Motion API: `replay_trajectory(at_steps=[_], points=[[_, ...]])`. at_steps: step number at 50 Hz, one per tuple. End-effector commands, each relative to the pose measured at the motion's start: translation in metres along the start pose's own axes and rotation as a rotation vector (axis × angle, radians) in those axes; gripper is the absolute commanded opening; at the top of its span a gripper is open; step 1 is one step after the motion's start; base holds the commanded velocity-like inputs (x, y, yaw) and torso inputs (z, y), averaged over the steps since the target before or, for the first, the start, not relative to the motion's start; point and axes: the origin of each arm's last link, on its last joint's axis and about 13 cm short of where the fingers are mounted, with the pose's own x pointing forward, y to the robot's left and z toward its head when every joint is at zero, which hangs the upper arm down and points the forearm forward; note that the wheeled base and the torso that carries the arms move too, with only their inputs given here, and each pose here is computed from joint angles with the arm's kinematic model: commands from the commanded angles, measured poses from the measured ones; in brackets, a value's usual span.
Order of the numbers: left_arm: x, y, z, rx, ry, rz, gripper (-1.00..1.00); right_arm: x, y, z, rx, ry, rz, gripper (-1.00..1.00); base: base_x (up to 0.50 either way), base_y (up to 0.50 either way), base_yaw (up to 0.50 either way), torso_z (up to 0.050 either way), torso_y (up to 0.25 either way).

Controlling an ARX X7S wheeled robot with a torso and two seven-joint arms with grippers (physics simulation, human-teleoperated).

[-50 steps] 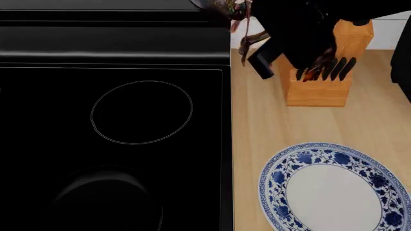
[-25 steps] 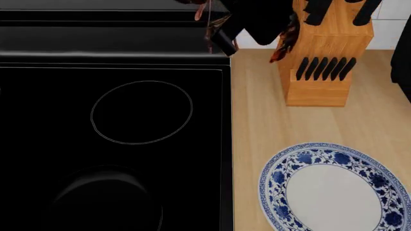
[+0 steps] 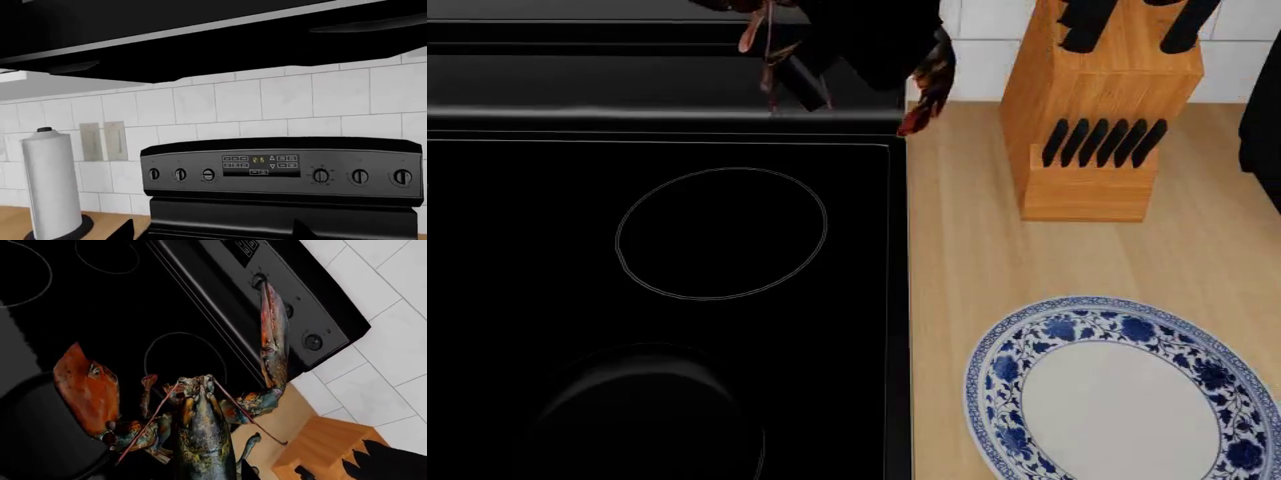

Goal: Pick the lobster from the plate and place it in the pan.

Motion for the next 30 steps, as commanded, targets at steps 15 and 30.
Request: replay_trajectory(at_steps=[15,30], points=[[-0.004,0.008,-0.004,0.011,0.009,0.036,1.00,0.033,0.012,0.012,-0.025,-0.034,0.130,-1.00,0.00,0.00,0.00,0.000,0.000],[-0.005,0.007,-0.008,0.006,0.016,0.034,1.00,0.065,0.018,0.021,-0.062,-0.022,0.192,-1.00,0.00,0.00,0.00,0.000,0.000]])
